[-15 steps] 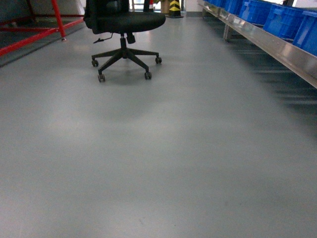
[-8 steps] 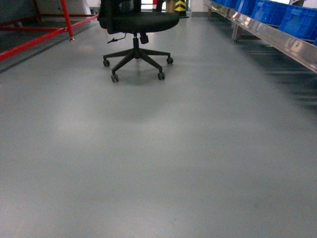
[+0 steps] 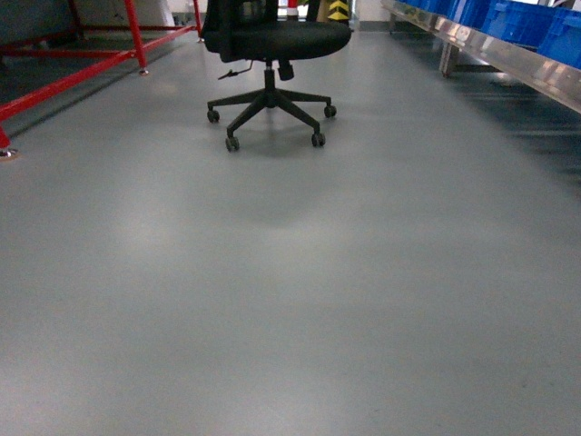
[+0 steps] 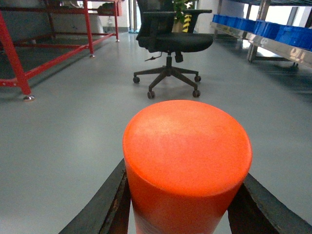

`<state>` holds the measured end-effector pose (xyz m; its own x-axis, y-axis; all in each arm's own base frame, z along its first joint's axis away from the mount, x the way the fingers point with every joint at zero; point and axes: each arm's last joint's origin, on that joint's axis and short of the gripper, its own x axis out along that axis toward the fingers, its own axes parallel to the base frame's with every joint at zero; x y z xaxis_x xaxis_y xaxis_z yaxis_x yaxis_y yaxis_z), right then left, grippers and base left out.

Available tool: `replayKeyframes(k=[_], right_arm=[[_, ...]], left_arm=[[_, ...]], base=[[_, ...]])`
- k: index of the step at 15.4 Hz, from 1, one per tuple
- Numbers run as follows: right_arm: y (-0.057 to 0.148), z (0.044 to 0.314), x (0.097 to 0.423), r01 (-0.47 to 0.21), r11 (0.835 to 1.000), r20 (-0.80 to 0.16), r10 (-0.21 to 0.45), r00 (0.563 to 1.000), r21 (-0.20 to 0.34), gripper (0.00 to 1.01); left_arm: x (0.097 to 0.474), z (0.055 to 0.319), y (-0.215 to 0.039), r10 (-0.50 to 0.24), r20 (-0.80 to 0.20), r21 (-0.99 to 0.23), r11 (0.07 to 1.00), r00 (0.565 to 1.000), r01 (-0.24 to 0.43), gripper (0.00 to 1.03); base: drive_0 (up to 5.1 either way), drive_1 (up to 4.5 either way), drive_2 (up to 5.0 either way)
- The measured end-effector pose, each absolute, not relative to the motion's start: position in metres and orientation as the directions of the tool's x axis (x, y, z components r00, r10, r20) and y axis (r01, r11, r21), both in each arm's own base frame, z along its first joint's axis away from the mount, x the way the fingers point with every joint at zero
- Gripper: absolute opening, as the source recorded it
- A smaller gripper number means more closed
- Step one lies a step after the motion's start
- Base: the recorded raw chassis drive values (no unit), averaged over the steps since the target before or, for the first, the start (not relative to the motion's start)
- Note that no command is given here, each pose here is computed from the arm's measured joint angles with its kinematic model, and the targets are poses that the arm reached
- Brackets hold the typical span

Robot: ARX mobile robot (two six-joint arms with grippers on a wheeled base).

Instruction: Pick capacitor and pack into box

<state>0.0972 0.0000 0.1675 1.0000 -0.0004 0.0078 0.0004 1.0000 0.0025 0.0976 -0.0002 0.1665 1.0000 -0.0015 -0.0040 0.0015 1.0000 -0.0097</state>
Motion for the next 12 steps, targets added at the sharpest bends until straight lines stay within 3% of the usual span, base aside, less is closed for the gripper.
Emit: replayKeyframes(k=[12], right_arm=[[-0.0001,0.1668,0.0972,0.002,1.000,0.001,-0.002,1.000,0.002,0.98]], left_arm=[[0.0976,0.1666,-0.0002,-0.002,-0.004,-0.010,1.000,1.000,0.002,0.44]], base=[[-4.8,3.38,1.6]])
